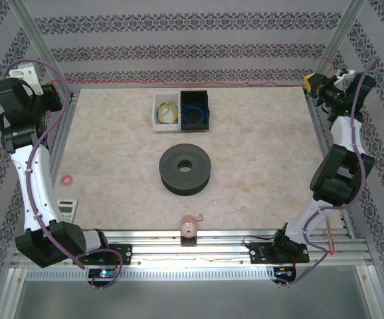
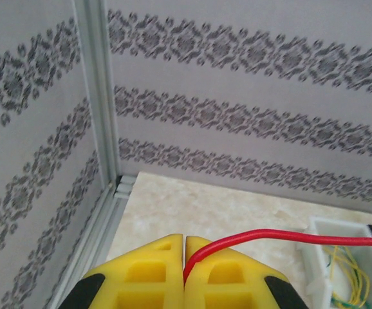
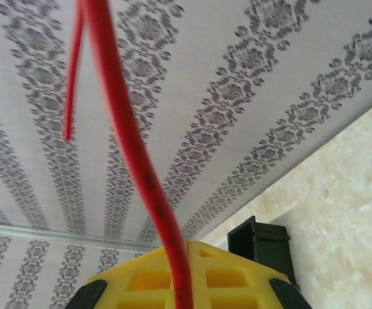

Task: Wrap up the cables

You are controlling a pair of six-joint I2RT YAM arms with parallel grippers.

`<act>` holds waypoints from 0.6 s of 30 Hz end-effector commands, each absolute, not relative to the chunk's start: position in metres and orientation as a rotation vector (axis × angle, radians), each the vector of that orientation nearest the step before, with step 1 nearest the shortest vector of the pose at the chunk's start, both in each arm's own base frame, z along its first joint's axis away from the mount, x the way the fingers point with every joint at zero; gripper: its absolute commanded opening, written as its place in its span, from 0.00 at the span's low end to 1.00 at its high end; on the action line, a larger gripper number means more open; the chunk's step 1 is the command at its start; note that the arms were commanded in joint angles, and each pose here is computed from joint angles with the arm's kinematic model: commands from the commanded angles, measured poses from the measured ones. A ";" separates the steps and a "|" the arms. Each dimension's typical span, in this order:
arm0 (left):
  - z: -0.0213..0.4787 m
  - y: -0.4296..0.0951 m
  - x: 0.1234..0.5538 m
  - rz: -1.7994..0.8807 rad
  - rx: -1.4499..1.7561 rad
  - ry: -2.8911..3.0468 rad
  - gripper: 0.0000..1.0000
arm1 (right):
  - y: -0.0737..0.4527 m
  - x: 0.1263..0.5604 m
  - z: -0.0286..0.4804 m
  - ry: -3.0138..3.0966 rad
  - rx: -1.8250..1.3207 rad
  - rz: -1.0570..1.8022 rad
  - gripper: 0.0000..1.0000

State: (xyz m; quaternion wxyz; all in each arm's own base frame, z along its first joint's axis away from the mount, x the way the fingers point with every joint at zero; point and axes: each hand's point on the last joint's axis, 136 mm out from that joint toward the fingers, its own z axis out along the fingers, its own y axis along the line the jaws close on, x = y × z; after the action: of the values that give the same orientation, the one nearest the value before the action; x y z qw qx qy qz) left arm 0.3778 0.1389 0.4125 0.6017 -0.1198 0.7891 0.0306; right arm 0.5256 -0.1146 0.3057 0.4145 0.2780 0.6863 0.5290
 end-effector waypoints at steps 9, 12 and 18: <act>0.461 0.234 0.318 0.492 -0.598 1.652 0.00 | -0.171 0.574 0.225 1.770 0.912 1.042 0.00; 0.478 0.236 0.310 0.521 -0.585 1.622 0.00 | -0.166 0.580 0.199 1.819 0.940 1.034 0.00; 0.501 0.242 0.288 0.547 -0.596 1.580 0.00 | -0.160 0.581 0.165 1.880 0.974 1.010 0.00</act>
State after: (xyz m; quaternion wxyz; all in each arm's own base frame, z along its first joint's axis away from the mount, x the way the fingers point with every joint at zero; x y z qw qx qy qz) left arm 0.3514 0.1631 0.4418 0.6039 -0.1367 0.7815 0.0765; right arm 0.5714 -0.0627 0.2067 0.3119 0.2804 0.7417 0.5234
